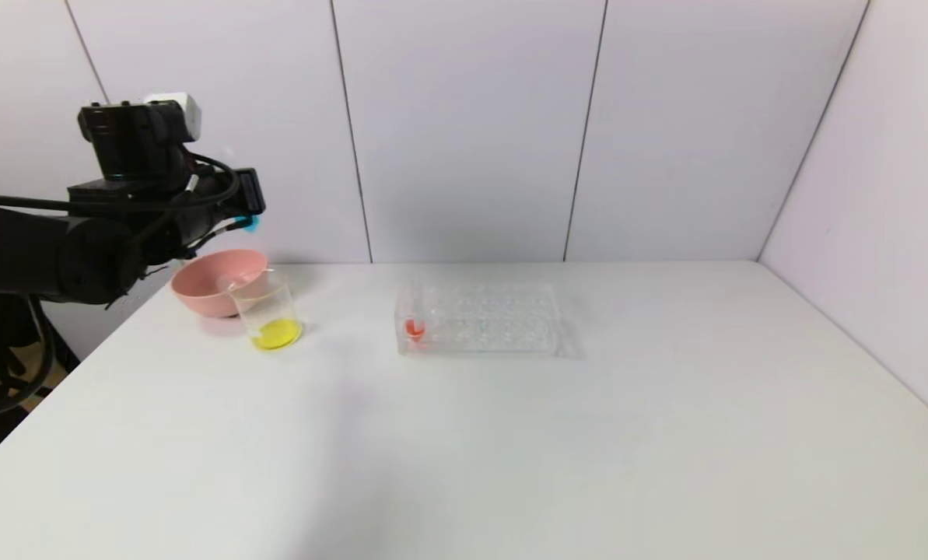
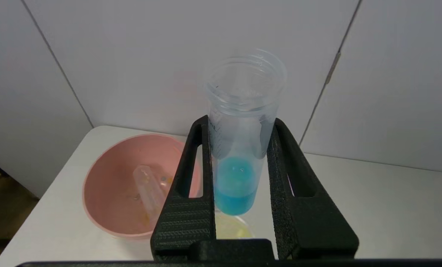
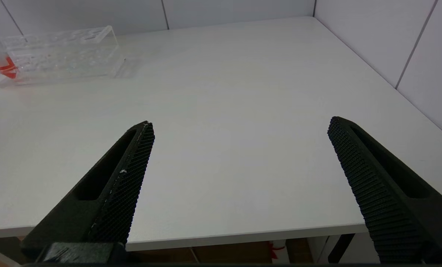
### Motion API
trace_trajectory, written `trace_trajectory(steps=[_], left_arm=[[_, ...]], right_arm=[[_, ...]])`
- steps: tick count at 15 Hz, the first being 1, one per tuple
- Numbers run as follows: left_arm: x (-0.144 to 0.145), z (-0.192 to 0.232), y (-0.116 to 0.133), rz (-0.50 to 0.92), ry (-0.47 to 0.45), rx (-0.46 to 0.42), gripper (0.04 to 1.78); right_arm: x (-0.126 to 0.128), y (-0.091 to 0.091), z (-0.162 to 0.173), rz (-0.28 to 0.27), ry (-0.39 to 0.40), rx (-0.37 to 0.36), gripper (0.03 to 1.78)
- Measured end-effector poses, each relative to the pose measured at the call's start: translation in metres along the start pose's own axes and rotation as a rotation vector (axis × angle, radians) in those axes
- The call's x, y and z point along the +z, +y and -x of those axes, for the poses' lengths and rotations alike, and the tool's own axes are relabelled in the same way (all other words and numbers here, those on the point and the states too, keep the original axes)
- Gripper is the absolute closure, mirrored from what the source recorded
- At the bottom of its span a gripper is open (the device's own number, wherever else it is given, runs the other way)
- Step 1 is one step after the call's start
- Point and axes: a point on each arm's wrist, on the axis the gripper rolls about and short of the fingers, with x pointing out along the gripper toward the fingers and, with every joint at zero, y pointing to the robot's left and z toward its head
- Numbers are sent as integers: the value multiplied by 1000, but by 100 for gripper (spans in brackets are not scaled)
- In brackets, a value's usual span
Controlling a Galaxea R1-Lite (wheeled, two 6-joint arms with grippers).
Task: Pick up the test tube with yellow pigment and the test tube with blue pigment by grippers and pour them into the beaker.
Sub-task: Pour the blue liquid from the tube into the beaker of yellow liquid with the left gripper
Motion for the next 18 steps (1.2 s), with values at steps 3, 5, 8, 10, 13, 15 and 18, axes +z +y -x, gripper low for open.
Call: trace_trajectory(steps=[3, 5, 8, 10, 13, 15, 18], left_arm=[[-4, -1, 41, -1, 23, 45, 138], [-5, 0, 67, 0, 34, 72, 138], [-11, 5, 90, -2, 65, 66, 138], [-12, 8, 101, -1, 75, 59, 138], [-11, 10, 109, -19, 74, 69, 138], [-10, 11, 111, -29, 71, 71, 138], [-9, 12, 112, -41, 71, 74, 138]], right_arm=[[0, 0, 0, 0, 0, 0, 10], [0, 0, 0, 0, 0, 0, 10], [0, 0, 0, 0, 0, 0, 10], [0, 0, 0, 0, 0, 0, 10], [0, 0, 0, 0, 0, 0, 10], [0, 0, 0, 0, 0, 0, 10], [0, 0, 0, 0, 0, 0, 10]])
